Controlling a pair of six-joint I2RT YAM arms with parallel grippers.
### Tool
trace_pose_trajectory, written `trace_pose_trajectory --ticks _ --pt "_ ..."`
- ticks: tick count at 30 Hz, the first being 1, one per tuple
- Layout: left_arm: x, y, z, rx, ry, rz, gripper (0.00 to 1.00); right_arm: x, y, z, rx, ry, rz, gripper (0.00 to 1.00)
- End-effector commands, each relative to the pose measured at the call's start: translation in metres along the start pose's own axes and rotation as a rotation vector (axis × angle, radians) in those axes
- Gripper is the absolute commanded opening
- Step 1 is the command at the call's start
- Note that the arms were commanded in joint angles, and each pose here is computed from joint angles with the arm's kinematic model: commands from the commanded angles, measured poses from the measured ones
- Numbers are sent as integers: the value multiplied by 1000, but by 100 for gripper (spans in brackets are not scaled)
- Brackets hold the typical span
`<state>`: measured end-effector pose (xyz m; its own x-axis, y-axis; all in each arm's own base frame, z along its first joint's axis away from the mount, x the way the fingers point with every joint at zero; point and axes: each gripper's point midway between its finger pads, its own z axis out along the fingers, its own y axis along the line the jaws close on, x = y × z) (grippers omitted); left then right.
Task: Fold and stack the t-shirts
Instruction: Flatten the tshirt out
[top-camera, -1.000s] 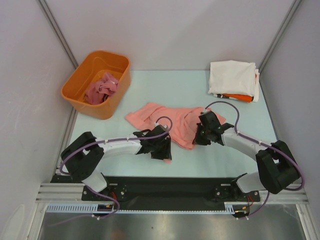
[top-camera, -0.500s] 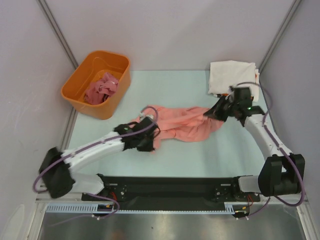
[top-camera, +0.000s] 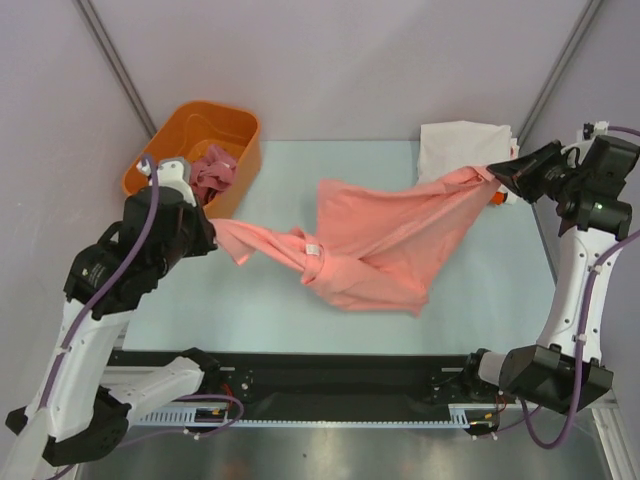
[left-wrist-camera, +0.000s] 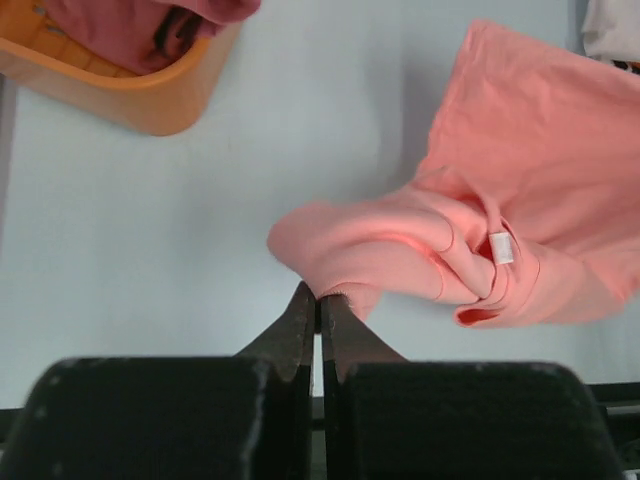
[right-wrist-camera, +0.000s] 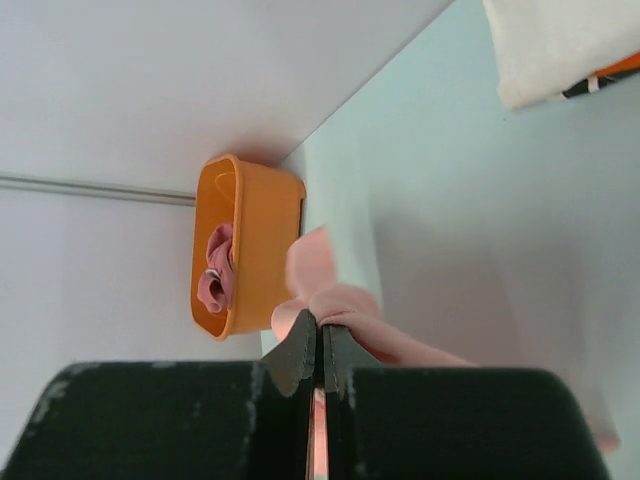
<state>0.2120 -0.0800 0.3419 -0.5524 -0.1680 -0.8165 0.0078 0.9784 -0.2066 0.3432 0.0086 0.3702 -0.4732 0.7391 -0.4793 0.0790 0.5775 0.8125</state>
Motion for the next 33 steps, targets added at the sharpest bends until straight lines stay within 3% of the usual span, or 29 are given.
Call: trace_pose_trajectory --ticks 1,5,11,17,21,24,29,31,33 --pt "-18 24 -20 -83 -49 71 0 -11 23 -30 -12 -69 -8 0" --pt "-20 22 -28 -51 -72 58 0 -21 22 -41 59 -138 -32 0" --pt "19 19 -2 -31 24 55 0 -14 39 -3 67 -78 -96 0" --pt "41 31 2 -50 40 62 0 -10 58 41 68 8 -166 0" --pt "44 39 0 -72 21 79 1 -7 64 43 36 4 -191 0" --pt "33 37 -1 -63 -20 84 0 -8 81 34 -52 -15 -189 0" --pt "-25 16 -9 -43 -115 61 0 -9 121 12 -211 -17 -228 0" --pt "-46 11 -21 -23 -177 38 0 -9 112 -8 -144 -74 -231 0" --pt "-48 9 -23 -13 -193 23 0 10 63 -7 -25 -47 -167 0"
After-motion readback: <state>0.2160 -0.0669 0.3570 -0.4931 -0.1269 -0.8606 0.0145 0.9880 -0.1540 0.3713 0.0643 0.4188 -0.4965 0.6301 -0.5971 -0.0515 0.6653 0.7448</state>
